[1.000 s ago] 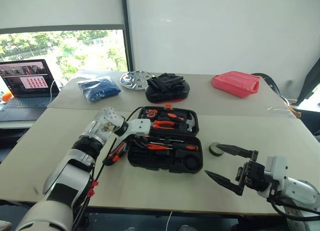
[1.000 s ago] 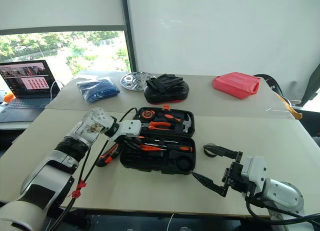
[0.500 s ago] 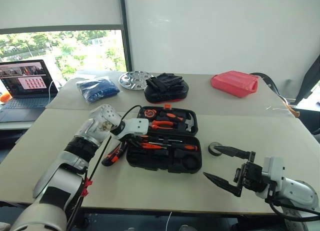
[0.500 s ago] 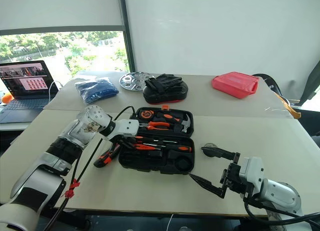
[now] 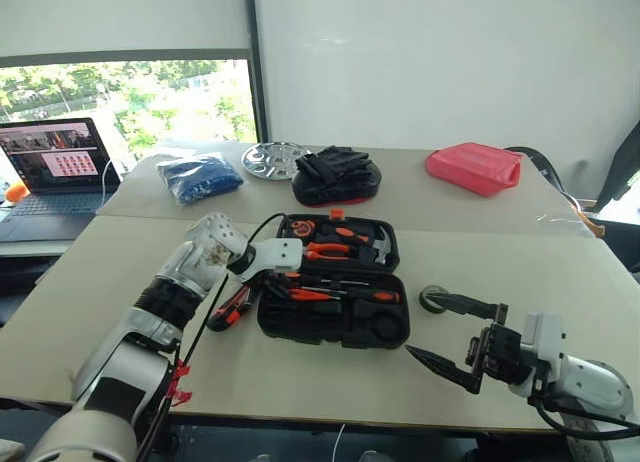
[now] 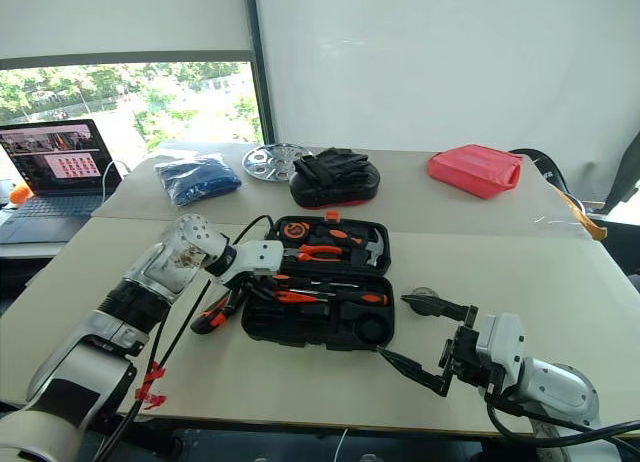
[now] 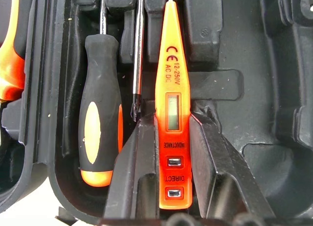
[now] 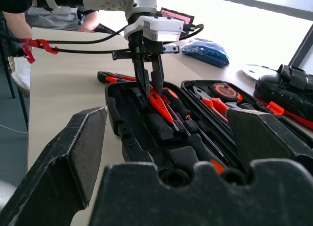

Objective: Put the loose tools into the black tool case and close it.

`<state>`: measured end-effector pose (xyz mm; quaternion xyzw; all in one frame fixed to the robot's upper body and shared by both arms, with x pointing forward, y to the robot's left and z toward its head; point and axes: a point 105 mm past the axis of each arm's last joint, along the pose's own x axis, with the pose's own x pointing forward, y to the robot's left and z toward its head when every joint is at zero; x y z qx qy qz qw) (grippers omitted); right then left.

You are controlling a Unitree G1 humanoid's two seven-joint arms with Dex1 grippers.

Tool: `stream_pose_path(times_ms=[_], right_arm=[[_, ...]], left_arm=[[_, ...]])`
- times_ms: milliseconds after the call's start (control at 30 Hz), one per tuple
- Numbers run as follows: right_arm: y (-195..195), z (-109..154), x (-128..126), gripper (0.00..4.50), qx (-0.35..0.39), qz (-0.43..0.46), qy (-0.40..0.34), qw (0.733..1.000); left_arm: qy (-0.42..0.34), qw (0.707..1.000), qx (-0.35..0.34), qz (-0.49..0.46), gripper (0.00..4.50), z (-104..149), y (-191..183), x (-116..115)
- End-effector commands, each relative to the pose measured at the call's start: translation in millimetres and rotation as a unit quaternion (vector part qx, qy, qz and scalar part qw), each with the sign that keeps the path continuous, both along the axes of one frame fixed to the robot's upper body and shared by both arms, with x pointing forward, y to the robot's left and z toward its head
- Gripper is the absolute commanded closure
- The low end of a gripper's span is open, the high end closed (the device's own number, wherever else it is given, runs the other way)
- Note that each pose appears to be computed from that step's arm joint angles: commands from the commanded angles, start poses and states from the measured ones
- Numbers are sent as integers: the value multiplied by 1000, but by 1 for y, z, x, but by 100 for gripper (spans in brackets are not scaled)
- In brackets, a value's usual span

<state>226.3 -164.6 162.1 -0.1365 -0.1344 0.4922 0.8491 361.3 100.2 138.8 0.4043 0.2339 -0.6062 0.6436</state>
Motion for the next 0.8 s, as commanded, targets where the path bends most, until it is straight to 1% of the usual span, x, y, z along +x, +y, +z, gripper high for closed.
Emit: stream_pose_path(times_ms=[33,233,367,467,600,800], right_arm=[[3,5,-3,0,2,9,-14,1000],[2,4,-4,0,1,10,-12,1000],[2,4,-3,0,1,11,-12,1000],[2,4,-3,0,1,11,-12,1000],[2,3,-3,0,2,11,-11,1000],[5,3,-1,0,3,14,-10,1000]], left_arm=[[14,1000,-1,-20,407,-1,-11,-9],[21,1000,14,-18,407,-5,-7,-13],[18,999,31,9,407,-10,0,-9],[27,999,43,19,407,-12,5,-12],[24,998,41,37,407,-9,9,-10],[32,998,46,17,407,-13,8,-16]])
